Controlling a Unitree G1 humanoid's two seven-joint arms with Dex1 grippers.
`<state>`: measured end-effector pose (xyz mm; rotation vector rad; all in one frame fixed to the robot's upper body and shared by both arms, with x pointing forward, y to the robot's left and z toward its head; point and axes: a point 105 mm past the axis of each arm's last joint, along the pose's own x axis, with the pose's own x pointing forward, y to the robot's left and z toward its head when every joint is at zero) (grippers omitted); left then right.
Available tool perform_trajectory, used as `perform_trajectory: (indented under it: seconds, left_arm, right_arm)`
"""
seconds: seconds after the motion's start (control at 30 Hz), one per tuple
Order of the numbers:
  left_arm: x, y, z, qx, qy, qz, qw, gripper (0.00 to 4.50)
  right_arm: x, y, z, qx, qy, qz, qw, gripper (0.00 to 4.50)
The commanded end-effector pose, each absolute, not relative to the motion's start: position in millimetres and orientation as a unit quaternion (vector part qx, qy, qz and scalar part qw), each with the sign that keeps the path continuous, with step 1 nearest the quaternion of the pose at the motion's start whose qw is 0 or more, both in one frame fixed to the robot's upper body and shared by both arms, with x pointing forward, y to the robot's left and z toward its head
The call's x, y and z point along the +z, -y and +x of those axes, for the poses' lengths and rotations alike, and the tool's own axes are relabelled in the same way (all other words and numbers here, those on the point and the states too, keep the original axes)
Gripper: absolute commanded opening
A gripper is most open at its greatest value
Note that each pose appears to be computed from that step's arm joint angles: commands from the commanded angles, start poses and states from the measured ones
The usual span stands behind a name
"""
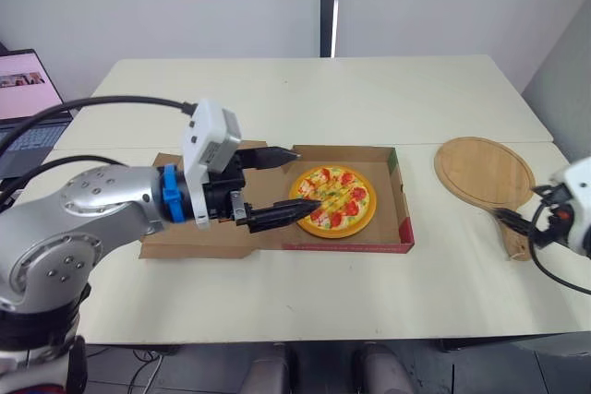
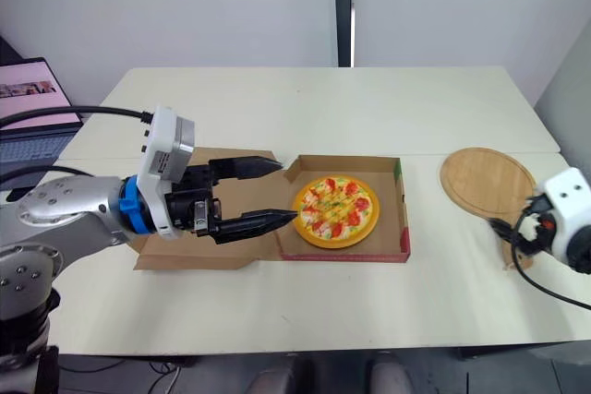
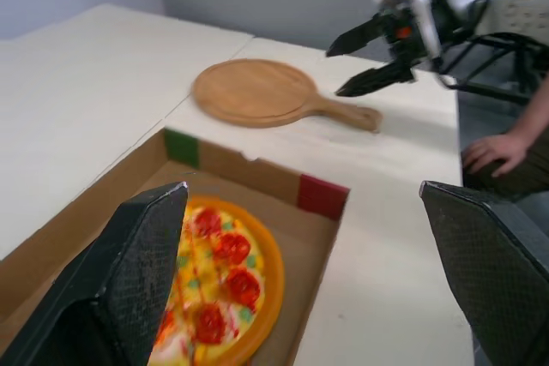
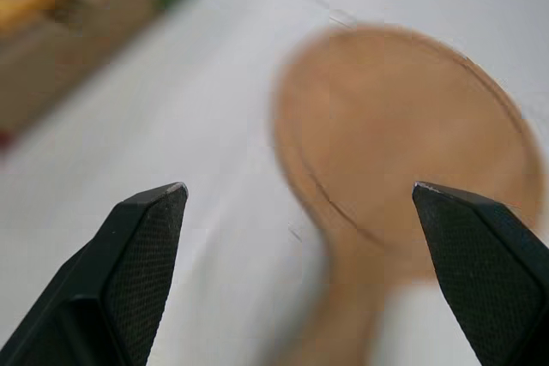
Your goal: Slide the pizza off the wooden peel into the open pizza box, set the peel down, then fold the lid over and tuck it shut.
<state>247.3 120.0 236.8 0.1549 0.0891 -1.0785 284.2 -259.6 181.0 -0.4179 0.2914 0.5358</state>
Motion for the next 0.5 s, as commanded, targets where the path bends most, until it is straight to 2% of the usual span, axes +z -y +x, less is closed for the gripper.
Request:
perform_trajectory:
  seconds: [0.03, 0.17, 0.27, 0.4, 0.5]
  left_arm:
    - [240.3, -145.0, 249.3, -0.436, -0.012, 0.08, 0.896, 4.5]
    - [226.4, -173.3, 251.8, -0.329, 0.01, 0.029, 0.944, 4.5]
    - [212.1, -184.2, 239.2, -0.276, 0.017, -0.027, 0.961, 4.5]
    - [199.3, -195.0, 228.1, -0.233, 0.01, -0.053, 0.971, 4.5]
    - [163.5, -226.3, 191.8, -0.143, -0.025, -0.175, 0.974, 4.5]
  right_arm:
    - [210.3, 217.1, 290.4, 0.368, -0.08, -0.235, 0.896, 4.47]
    - [221.6, 175.1, 298.6, 0.473, -0.053, -0.264, 0.839, 4.47]
    - [226.8, 146.8, 301.2, 0.537, -0.036, -0.277, 0.796, 4.47]
    - [228.2, 133.3, 302.6, 0.572, -0.034, -0.285, 0.768, 4.47]
    - [232.7, 108.7, 305.3, 0.625, -0.018, -0.286, 0.726, 4.47]
